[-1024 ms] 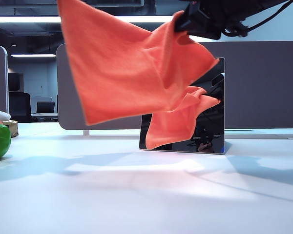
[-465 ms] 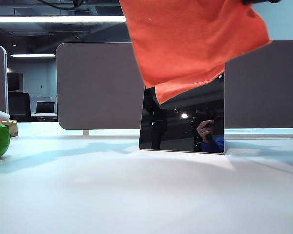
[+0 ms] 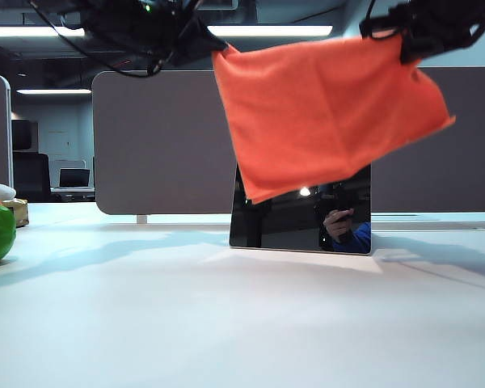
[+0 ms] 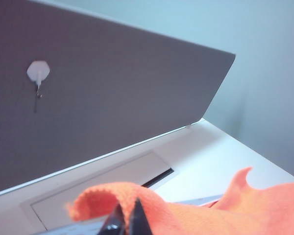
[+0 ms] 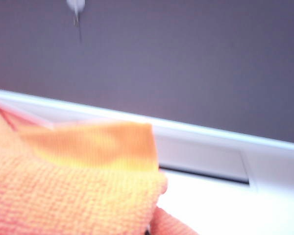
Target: Pick up the cloth from the table and use it to cover the mirror.
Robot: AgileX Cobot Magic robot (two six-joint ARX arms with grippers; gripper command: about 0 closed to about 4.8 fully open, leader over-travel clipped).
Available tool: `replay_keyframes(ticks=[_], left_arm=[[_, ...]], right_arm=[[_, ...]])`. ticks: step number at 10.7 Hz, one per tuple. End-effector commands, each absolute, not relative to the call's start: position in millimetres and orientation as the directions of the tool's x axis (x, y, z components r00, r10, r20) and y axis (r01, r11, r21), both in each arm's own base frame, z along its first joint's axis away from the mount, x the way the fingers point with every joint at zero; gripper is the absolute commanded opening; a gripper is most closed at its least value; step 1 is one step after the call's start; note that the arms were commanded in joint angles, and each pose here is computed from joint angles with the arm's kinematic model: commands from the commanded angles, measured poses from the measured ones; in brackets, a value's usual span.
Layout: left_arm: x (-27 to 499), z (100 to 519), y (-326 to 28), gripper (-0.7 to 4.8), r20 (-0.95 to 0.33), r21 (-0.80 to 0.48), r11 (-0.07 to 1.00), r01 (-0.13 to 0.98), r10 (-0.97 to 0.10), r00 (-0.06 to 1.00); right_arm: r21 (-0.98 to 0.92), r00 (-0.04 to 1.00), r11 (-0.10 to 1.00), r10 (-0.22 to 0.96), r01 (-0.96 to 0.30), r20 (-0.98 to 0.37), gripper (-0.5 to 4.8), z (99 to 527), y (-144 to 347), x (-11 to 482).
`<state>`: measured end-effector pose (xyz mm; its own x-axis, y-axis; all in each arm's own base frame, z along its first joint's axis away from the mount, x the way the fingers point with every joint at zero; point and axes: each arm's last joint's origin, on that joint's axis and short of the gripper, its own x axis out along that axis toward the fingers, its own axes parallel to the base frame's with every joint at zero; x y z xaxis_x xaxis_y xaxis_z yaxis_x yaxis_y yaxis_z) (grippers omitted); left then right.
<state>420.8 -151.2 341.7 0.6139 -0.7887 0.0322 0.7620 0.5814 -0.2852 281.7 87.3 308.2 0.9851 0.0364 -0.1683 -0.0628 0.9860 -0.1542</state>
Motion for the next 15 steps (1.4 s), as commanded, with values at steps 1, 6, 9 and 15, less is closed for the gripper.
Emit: replay_keyframes(ticks=[1,6,9,15], left_arm=[[424,338,-151,-0.05,0.014,-0.296,0.594,0.748,-0.780,0.625],[429,344,-140,-0.05,0.094,-0.244,0.585,0.773,-0.779,0.619],[429,356,-137,-0.05,0.168,-0.230,0.578,0.783,-0.769,0.617],[439,392,-124,-0.05,0.142,-0.193,0.662,0.724,-0.712,0.688]], right_arm=[[-0.169,0.973,0.983,0.033,-0.073,-0.228,-0.05,301,88,283],[-0.123,0.997,0.991,0.041,-0.048,-0.059,-0.05,314,90,290],[-0.092,0.997,0.995,0.053,-0.049,0.051,-0.05,325,87,292],[-0.080,0.992,0.995,0.071,-0.063,0.106,-0.05,353,88,311]])
